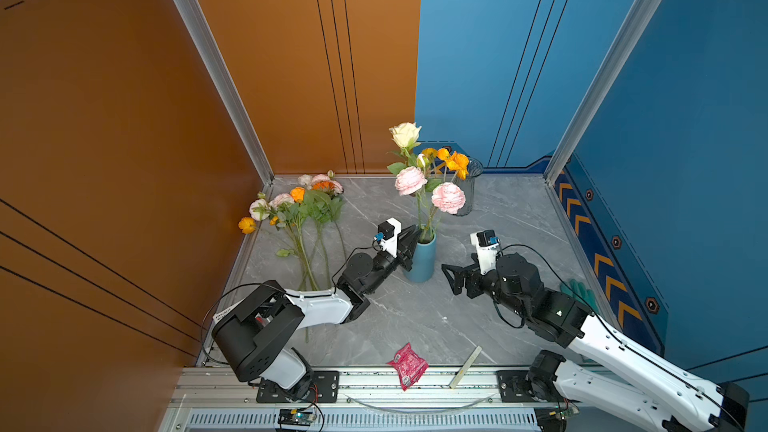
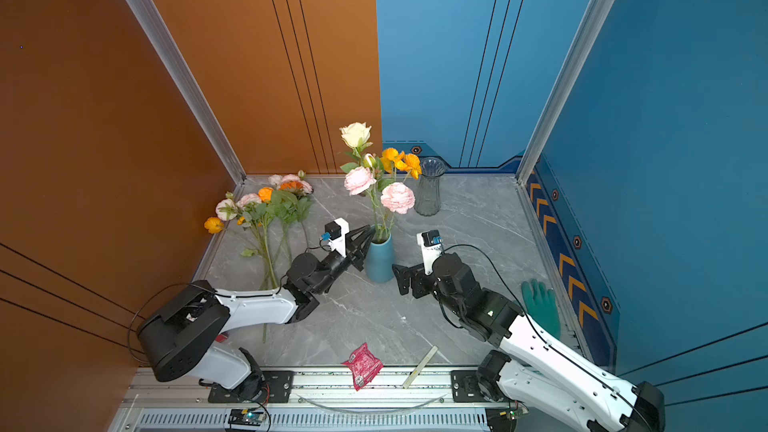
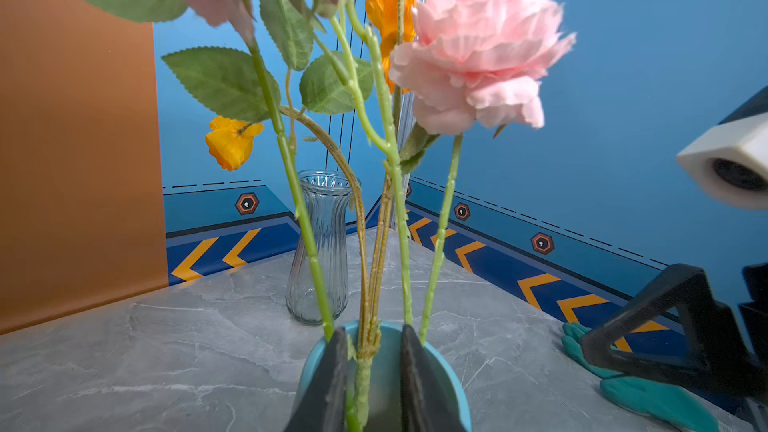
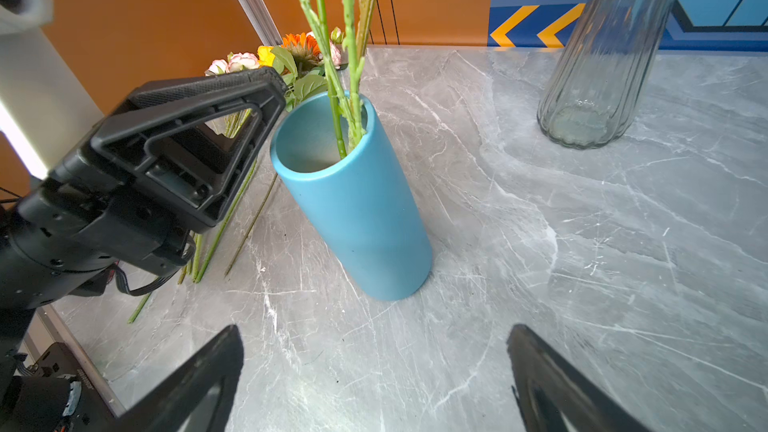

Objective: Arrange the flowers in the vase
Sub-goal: 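Open the left gripper to release the peonies and withdraw to the pile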

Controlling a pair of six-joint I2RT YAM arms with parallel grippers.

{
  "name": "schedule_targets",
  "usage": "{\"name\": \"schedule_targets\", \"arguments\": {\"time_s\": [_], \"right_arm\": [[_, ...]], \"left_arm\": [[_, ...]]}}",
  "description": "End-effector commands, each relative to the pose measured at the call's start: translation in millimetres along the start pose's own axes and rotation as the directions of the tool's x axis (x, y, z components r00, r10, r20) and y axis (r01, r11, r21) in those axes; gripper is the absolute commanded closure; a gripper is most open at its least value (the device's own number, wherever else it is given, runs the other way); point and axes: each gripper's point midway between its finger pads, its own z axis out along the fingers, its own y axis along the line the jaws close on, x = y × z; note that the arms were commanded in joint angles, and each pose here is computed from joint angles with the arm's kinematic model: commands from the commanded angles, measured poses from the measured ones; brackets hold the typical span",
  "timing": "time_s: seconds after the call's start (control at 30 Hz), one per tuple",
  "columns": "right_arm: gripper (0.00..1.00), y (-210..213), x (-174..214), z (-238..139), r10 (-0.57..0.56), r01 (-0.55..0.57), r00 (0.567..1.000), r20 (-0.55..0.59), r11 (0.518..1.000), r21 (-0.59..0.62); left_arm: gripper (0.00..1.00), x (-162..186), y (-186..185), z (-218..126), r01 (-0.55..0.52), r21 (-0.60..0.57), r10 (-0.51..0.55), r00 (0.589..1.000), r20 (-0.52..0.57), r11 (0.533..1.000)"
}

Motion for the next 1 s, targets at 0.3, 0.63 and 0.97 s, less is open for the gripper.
{"name": "schedule_targets", "arguments": {"time_s": [0.3, 0.63, 0.97], "right_arm": [[0.0, 17.3, -6.5, -1.6, -0.048, 0.052, 0.998, 0.049, 0.996, -0.071], [0.0, 58.5, 1.4, 2.3, -0.135, 0.145, 0.989, 0.066, 0.975, -0.166], [0.0, 93.5, 17.3, 34.6, -0.15, 0.15, 0.989, 0.016, 0.967, -0.207]], "left_arm": [[0.48, -9.4, 21.0, -42.0, -0.054, -0.108, 0.027, 0.971, -0.236, 0.993], [0.45, 22.7, 140.1, -124.0, 0.054, -0.603, -0.386, 0.812, -0.438, 0.796], [0.49, 89.1, 207.4, -144.1, 0.203, -0.774, -0.697, 0.609, -0.38, 0.6]]}}
